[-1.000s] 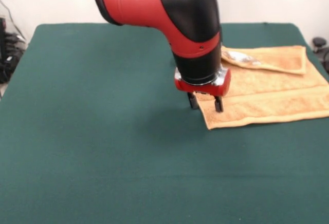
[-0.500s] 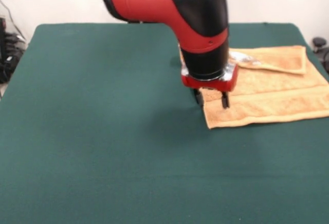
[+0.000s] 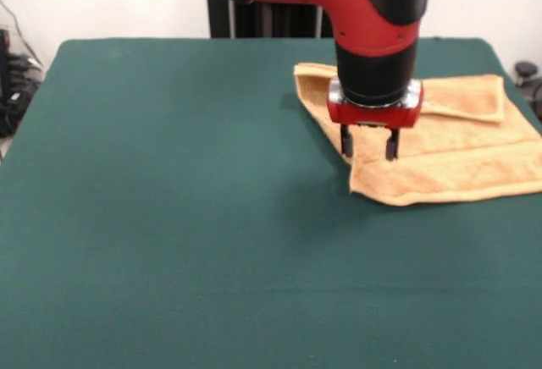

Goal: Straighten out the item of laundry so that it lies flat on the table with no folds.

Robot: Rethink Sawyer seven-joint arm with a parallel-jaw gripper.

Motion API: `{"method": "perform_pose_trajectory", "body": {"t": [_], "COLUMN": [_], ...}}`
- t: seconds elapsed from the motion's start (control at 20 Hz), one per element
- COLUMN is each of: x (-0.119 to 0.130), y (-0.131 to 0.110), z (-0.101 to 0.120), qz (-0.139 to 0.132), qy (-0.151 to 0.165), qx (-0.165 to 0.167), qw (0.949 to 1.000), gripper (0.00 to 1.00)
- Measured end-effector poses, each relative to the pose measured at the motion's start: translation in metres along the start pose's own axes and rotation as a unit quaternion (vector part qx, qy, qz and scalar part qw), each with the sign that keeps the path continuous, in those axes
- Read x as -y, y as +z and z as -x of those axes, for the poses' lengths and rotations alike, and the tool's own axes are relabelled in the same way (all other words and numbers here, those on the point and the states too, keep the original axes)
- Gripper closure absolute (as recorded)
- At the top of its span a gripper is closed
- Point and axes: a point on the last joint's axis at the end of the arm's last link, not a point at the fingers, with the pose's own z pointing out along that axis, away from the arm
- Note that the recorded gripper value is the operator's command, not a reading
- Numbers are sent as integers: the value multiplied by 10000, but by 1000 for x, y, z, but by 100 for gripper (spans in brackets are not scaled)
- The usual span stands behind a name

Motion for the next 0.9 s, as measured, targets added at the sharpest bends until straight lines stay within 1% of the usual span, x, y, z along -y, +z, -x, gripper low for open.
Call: {"method": "perform_pose_trajectory", "body": {"t": [0.1, 0.2, 0.25, 0.4, 0.5, 0.55, 0.7, 0.9], "x": [1, 4, 7, 17, 22, 30, 36, 33], "y": [4, 11, 14, 18, 21, 24, 27, 27], "z": [0, 1, 2, 7, 9, 11, 13, 18], "qz": [-153, -353, -463, -701, -769, -885, -967, -1041], "qy": [-193, -467, -622, -956, -1030, -1131, -1197, -1327], "qx": [170, 426, 586, 951, 1034, 1118, 1151, 1217], "qw": [9996, 9974, 9953, 9884, 9863, 9833, 9814, 9781], "gripper": [0, 0, 0, 0, 0, 0, 0, 0]}}
